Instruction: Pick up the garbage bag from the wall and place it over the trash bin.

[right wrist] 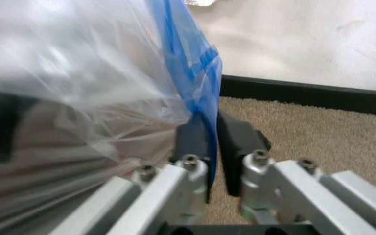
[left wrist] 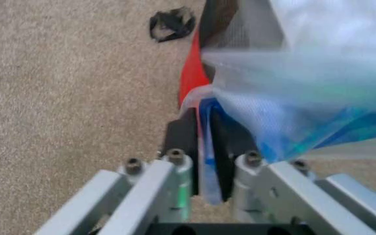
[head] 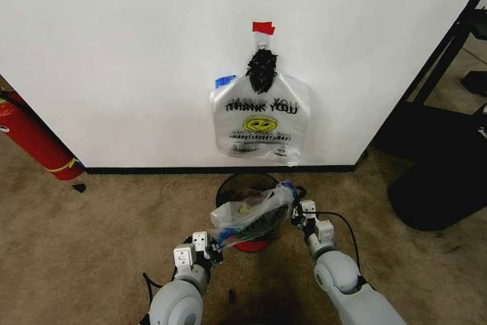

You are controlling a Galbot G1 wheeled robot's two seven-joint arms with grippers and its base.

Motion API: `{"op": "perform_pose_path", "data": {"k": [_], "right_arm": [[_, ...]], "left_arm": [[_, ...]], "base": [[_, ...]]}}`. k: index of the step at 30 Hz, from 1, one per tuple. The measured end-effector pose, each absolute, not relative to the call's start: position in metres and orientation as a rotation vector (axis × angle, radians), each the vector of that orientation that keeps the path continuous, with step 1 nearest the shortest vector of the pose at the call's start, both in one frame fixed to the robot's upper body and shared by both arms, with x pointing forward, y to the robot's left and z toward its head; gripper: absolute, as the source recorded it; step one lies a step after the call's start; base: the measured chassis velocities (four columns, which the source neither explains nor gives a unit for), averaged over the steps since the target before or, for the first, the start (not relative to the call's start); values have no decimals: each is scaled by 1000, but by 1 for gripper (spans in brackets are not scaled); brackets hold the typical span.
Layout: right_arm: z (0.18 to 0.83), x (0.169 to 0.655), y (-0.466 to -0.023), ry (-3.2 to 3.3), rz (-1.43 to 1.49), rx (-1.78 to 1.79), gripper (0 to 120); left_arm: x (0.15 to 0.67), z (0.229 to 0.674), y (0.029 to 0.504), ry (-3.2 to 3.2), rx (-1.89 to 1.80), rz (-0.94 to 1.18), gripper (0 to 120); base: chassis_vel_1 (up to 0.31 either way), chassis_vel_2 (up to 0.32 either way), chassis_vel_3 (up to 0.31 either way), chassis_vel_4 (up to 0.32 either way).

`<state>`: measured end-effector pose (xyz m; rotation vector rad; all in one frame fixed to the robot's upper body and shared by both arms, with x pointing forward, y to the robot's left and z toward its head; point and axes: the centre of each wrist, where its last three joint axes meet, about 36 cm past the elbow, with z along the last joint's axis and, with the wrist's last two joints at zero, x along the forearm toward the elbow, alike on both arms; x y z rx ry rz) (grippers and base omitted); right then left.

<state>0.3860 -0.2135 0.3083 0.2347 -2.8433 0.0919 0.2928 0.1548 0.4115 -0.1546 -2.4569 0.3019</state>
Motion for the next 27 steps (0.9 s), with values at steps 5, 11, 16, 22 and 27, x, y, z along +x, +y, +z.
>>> {"op": "perform_pose_path", "data": {"k": [5, 11, 16, 22, 27], "right_arm": [[314, 365, -222, -2872, 86, 238, 28], [319, 340, -239, -2913, 116, 214, 50], [329, 319, -256, -2964, 148, 181, 67], [342, 289, -274, -3080, 146, 113, 88], [354, 258, -274, -3173, 5, 53, 100]], "left_arm": [[267, 428, 159, -2477, -186, 289, 34], [241, 450, 160, -2490, -219, 290, 56], [228, 463, 161, -2493, -256, 277, 73], [220, 490, 164, -2494, -253, 299, 94], [210, 502, 167, -2640, -248, 312, 100]], "base": [[0, 0, 0, 0], [0, 0, 0, 0], [0, 0, 0, 0], [0, 0, 0, 0], [0, 0, 0, 0]]}}
